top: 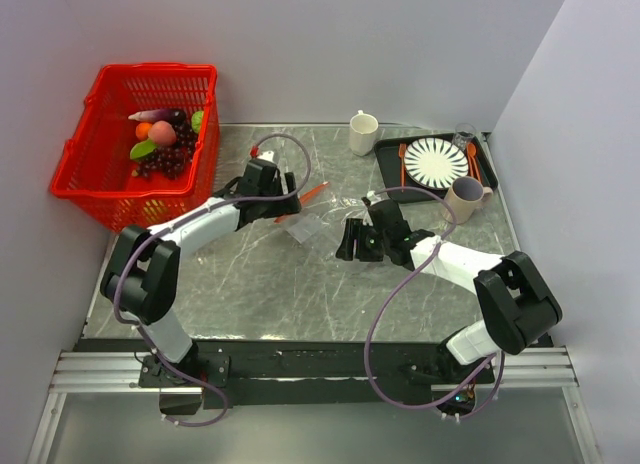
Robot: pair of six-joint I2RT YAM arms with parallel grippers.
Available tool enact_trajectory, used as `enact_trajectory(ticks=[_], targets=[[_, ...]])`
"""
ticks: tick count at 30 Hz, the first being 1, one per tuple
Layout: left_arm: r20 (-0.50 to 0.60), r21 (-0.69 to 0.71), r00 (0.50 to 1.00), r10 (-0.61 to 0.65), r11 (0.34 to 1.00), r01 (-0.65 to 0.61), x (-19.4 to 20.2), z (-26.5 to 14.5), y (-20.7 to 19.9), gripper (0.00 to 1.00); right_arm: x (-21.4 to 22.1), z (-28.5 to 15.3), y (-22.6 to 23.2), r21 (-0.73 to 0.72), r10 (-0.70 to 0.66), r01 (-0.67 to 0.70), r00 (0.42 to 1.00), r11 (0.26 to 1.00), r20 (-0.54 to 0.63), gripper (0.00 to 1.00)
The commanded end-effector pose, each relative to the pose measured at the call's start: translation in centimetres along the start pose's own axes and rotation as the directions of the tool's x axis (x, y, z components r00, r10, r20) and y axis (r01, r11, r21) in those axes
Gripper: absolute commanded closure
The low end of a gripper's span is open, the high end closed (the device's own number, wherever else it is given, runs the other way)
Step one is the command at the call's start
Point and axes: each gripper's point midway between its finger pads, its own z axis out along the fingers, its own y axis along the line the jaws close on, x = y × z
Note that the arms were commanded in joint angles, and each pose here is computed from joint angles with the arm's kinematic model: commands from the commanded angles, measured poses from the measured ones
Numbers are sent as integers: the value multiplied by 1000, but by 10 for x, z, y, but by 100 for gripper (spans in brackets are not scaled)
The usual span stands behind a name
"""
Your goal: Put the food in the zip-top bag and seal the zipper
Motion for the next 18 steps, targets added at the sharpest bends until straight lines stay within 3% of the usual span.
enact_trajectory(ticks=[1,2,5,8,9,12,18], targets=[[9,61,1000,-18,998,17,5,0,-11,25,-13,-3,-3,6,-9,9,999,1000,52,33],[7,63,1000,-22,998,21,9,0,-10,25,-13,-3,-3,7,-9,9,999,1000,53,32],[-8,111,1000,-24,994,25,20,-3,-18,39,-14,-3,-5,14,-7,6,999,1000,54,33],[-28,118,999,-21,993,24,30,-5,-18,65,-15,-4,-5,15,-6,5,998,1000,57,33],[-28,116,999,-18,993,21,31,-7,-17,81,-16,-5,-4,14,-8,7,998,1000,62,33],[12,118,1000,7,993,-8,26,-22,-23,99,-18,-8,-4,18,-12,11,998,1000,65,33],[168,107,975,145,981,-165,17,-64,-50,99,-47,-30,25,-44,-34,39,993,998,115,21]])
